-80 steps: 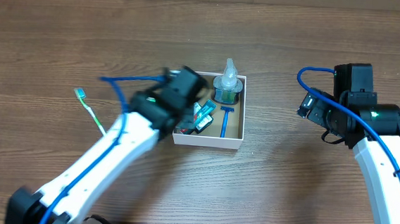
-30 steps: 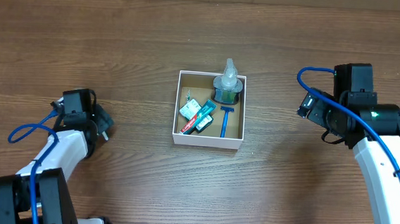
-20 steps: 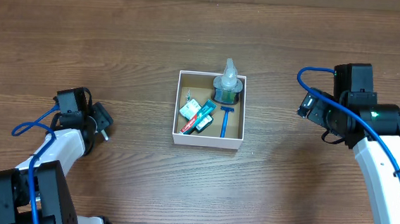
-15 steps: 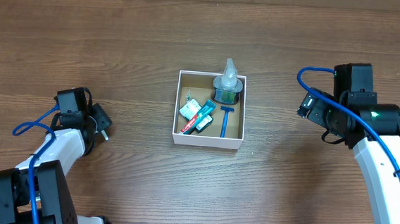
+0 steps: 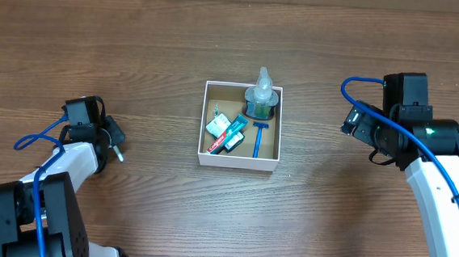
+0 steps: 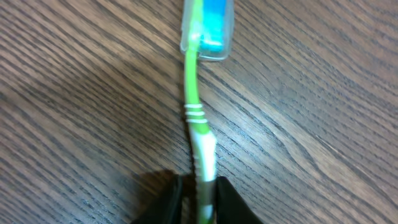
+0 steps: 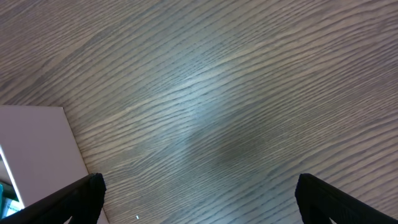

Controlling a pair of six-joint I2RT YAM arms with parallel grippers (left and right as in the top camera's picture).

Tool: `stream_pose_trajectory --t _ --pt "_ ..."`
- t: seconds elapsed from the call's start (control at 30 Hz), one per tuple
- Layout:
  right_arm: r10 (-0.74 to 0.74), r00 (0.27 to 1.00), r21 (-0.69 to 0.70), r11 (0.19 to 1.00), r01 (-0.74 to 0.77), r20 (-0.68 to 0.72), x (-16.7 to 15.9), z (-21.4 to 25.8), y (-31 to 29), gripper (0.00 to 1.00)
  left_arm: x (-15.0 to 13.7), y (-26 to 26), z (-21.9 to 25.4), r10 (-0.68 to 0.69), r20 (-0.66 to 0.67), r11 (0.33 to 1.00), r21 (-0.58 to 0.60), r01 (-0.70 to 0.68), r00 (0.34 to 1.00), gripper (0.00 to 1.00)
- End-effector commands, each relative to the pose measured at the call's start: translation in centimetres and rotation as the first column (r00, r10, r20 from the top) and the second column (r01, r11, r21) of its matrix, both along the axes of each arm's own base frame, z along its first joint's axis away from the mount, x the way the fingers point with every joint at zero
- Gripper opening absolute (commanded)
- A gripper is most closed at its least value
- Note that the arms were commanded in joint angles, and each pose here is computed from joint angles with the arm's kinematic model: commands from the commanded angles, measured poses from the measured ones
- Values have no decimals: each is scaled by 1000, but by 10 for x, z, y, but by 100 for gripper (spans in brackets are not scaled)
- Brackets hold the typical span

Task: Pack container
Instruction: 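Move the left gripper to the green toothbrush and grasp it, then lift the toothbrush and carry it over the box with the left gripper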

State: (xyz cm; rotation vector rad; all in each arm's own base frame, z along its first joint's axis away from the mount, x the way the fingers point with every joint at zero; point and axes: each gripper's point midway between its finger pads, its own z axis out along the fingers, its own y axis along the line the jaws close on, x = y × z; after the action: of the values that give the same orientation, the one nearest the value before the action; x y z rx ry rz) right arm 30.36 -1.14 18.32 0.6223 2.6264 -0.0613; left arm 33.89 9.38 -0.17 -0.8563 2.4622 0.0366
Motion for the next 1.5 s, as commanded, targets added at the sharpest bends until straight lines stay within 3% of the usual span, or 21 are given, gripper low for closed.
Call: stream_pose_trajectory --t 0.0,0.2,0.33,0.5,0.6,0.67,0.73,0.8,1.0,1.3,1.37,1.43,1.47 --pt "-8 999 -3 1000 8 37 5 11 -1 100 -24 -17 -32 -26 -100 995 -95 16 995 12" --pt "-8 999 -2 1000 8 37 5 11 -1 100 -6 -16 -6 -35 -115 993 -116 22 993 10" --pt "-8 999 -3 1000 8 37 5 11 -1 100 12 -26 20 -74 -100 980 -189 54 992 16" --pt "-8 999 -2 1000 8 37 5 11 -1 100 40 -49 66 -147 -37 945 -300 130 988 14" --pt "-8 999 -3 1000 8 37 5 11 -1 100 45 -56 83 -171 -35 944 -291 153 985 13" --pt "-8 999 -3 1000 8 37 5 11 -1 100 40 -54 84 -152 -76 958 -256 127 985 22" --pt "-8 999 -2 1000 8 37 5 11 -1 100 22 -36 72 -27 -173 987 -162 -1 985 31" --pt "-8 999 -2 1000 8 37 5 11 -1 100 10 -28 64 35 -215 993 -107 -59 976 49" --pt "-8 999 -2 1000 8 37 5 11 -1 100 -9 -26 19 64 -224 992 -88 -86 973 60" --pt "-8 999 -3 1000 8 37 5 11 -1 100 -25 -12 -9 106 -255 994 2 -109 961 59" --pt "-8 999 -2 1000 8 37 5 11 -1 100 -26 -12 -12 106 -263 994 2 -109 959 51" --pt "-8 999 -2 1000 8 37 5 11 -1 100 -24 -12 -11 106 -258 994 1 -109 960 30" --pt "-8 999 -3 1000 8 37 5 11 -1 100 -23 -12 -10 105 -256 994 1 -108 961 25"
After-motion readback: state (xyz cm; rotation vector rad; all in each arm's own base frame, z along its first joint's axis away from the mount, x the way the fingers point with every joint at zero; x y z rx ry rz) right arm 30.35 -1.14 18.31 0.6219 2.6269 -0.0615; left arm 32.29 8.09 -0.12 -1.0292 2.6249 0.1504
